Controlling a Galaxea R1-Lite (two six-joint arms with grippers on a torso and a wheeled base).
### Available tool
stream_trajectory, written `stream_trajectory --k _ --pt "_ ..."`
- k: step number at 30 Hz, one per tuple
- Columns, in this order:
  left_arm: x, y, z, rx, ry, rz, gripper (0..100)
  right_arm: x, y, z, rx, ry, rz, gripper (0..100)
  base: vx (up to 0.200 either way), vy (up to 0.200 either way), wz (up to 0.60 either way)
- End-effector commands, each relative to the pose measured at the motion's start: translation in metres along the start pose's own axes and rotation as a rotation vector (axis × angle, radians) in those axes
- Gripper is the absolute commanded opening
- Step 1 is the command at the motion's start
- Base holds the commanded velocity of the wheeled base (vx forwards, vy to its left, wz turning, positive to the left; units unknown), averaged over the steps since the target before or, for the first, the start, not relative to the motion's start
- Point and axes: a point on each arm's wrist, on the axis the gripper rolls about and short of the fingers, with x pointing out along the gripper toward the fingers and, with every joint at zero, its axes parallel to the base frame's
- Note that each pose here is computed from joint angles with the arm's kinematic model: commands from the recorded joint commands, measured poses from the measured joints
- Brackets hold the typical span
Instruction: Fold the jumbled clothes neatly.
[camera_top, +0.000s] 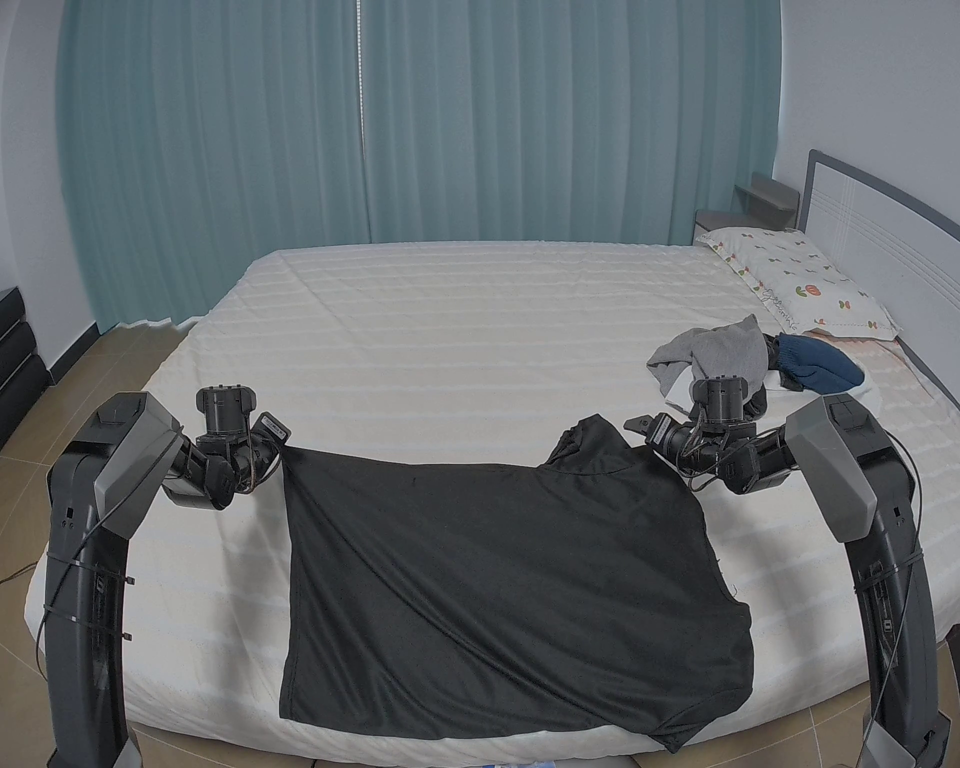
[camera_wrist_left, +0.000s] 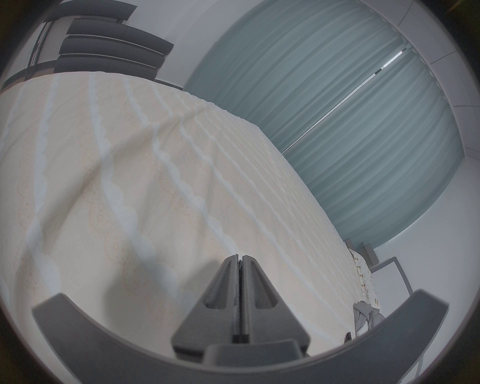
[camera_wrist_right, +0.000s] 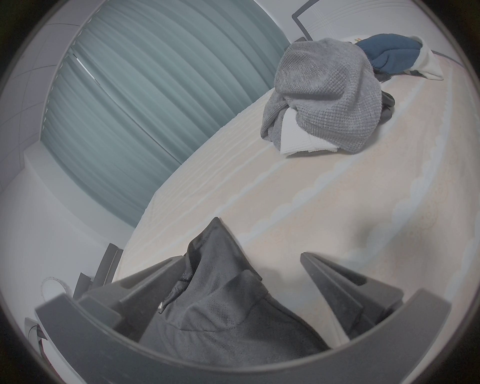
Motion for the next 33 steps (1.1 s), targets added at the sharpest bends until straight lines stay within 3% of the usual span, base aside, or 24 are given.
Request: stream_trajectory --k 1,9,19,23,33 --pt "0.0 0.001 0.0 0.0 0.002 0.0 0 0.003 0.0 -0.007 -0.004 0.022 -0.003 0 0.0 0.0 0.0" --pt "0.0 -0.001 -0.002 0.007 0.01 0.004 0 0.001 0.007 0.0 -0.014 -0.003 0.009 0 0.0 0.0 0.0" --pt "0.0 -0.007 0.003 0.005 -0.008 -0.018 0 -0.011 0.022 0.053 -0.001 -0.153 0.062 0 0.0 0.0 0.0" --pt "0.003 -0.016 0.011 -0.002 -0.04 -0.055 0 -0.007 0.017 0.055 0.008 -0.203 0.03 0 0.0 0.0 0.0" --pt "0.019 -0.018 0.007 -0.024 -0.073 -0.107 0 -0.012 0.021 0.072 -0.023 -0.345 0.112 0 0.0 0.0 0.0"
